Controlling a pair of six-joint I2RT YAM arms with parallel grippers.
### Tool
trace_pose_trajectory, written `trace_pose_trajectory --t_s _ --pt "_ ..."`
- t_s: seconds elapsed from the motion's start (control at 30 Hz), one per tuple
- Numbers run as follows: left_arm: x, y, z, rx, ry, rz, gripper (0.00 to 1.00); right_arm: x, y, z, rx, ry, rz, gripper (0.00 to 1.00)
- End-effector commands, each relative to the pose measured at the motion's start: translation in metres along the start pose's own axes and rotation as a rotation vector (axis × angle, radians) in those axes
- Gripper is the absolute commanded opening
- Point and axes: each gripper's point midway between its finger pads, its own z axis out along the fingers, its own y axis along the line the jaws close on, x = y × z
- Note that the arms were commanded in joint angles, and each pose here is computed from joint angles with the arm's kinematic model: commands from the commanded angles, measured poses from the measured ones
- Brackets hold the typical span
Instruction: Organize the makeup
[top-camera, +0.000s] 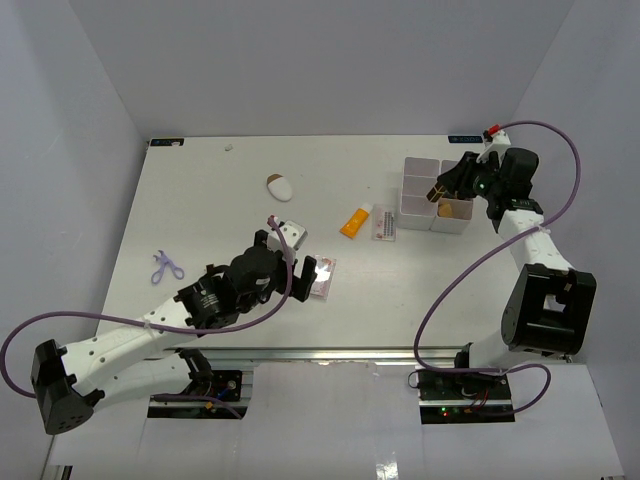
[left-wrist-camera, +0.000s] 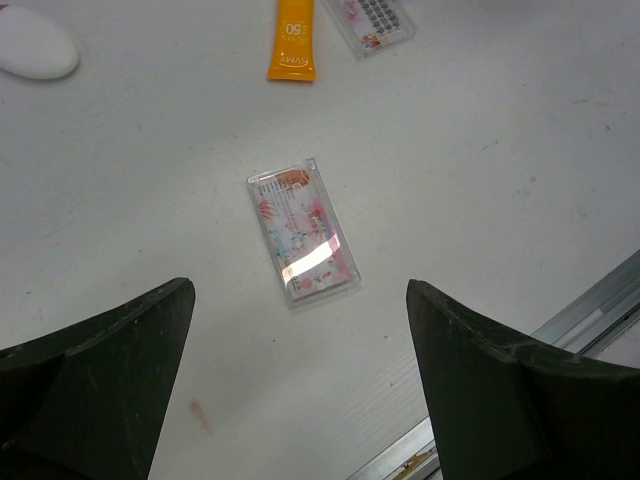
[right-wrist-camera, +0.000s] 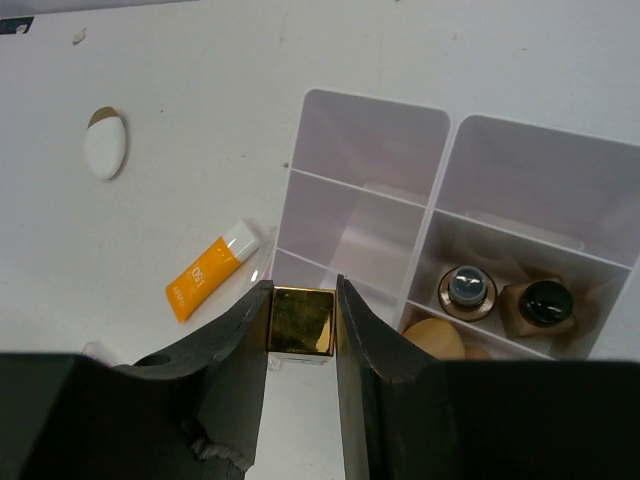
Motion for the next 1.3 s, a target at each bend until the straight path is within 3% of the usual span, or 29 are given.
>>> trace_pose_trajectory --t_s 0.0,0.67,1.27 --pt "-0.007 0.006 -0.007 -0.022 -0.029 -0.021 0.98 -0.070 -0.011 -0.001 0.059 -0.204 -0.060 0.08" --pt "-0.001 0.011 -0.005 -0.051 -0.016 -0.014 0.98 -0.100 -0.064 -0.001 0.195 -0.346 0.001 0.08" --pt "0.002 0.012 -0.003 -0.059 -0.017 -0.024 0.98 -0.093 -0.114 0.022 0.336 -0.317 -0.026 0.10"
